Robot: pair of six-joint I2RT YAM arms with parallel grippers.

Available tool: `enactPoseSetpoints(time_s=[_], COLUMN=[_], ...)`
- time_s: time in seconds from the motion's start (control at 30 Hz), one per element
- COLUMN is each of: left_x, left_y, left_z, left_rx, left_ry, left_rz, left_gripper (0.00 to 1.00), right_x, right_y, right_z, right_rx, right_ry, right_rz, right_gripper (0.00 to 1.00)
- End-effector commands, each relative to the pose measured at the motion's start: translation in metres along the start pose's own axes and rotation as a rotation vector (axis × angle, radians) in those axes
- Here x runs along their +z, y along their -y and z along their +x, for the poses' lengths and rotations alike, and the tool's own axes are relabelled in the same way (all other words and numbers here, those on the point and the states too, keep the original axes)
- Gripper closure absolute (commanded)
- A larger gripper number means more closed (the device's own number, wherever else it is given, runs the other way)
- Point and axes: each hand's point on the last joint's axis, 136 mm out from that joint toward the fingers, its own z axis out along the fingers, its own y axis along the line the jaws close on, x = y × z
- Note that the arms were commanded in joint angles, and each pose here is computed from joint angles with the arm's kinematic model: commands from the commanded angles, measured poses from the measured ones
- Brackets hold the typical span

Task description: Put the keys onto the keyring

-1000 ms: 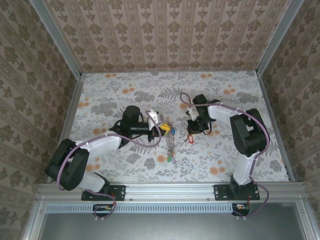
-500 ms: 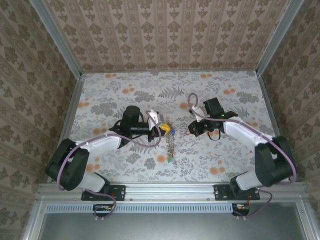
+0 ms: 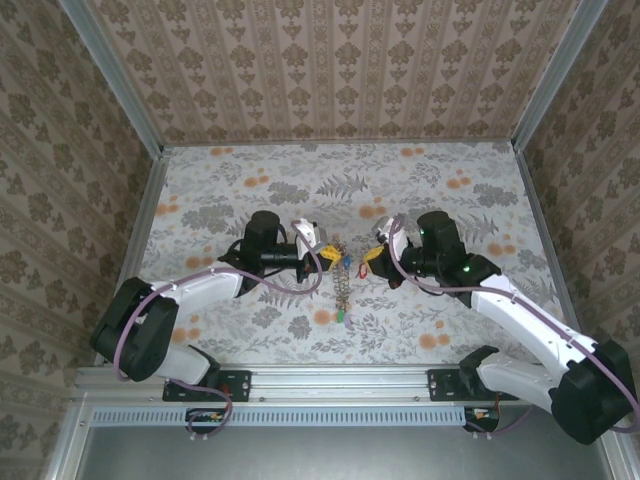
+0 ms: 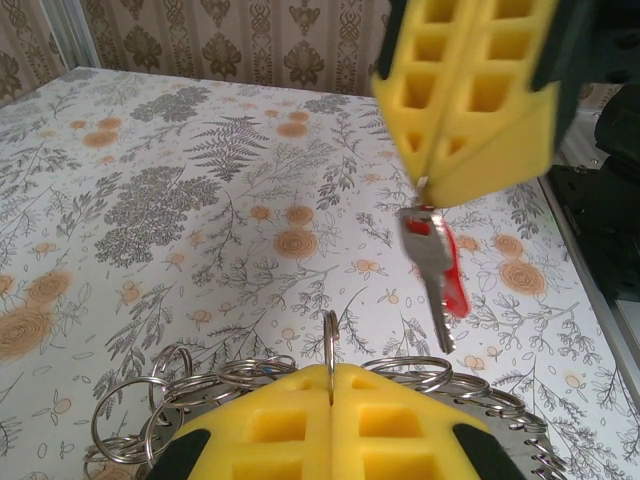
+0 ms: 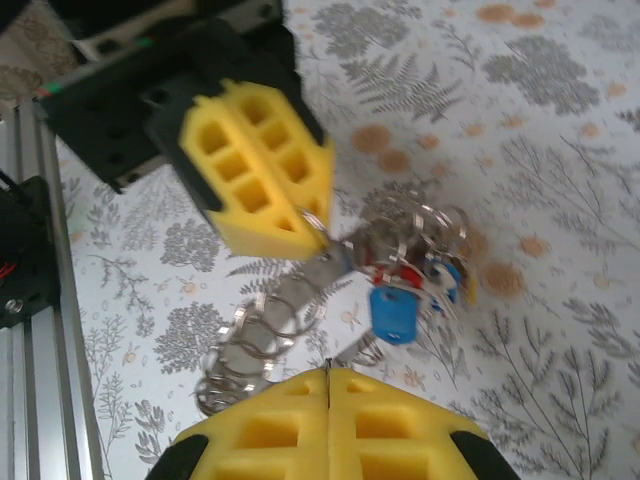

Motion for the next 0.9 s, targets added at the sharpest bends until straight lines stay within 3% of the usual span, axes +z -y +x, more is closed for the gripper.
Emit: enactPoseSetpoints(time_s=[0.0, 0.27, 0.5, 0.87], left_x=[0.0, 0.002, 0.003, 0.003], left_y=[0.004, 0.005, 0.006, 0.004], left_z=[-0.013, -0.01, -0.008, -0.007], left_rx=[0.032, 0.033, 0.036, 0.038], left_ry=[0.048, 0.048, 0.045, 0.043], left_rz=[0.019, 0.02, 0.02, 0.007], left_gripper=[1.0, 1.0, 1.0, 1.0], right_x=[0.001, 0.016, 0.026, 0.033], right_y=[-0.005, 0.002, -0.002, -0.004], right_z=[-0.014, -0.032, -0.045, -0.042], right_rx=[-0.114, -0.164, -0.188, -0.172], right_ry=[0.036, 0.048, 0.074, 0.033], right_rz=[0.037, 0.085, 0.039, 0.009], right_gripper=[1.0, 1.0, 1.0, 1.0])
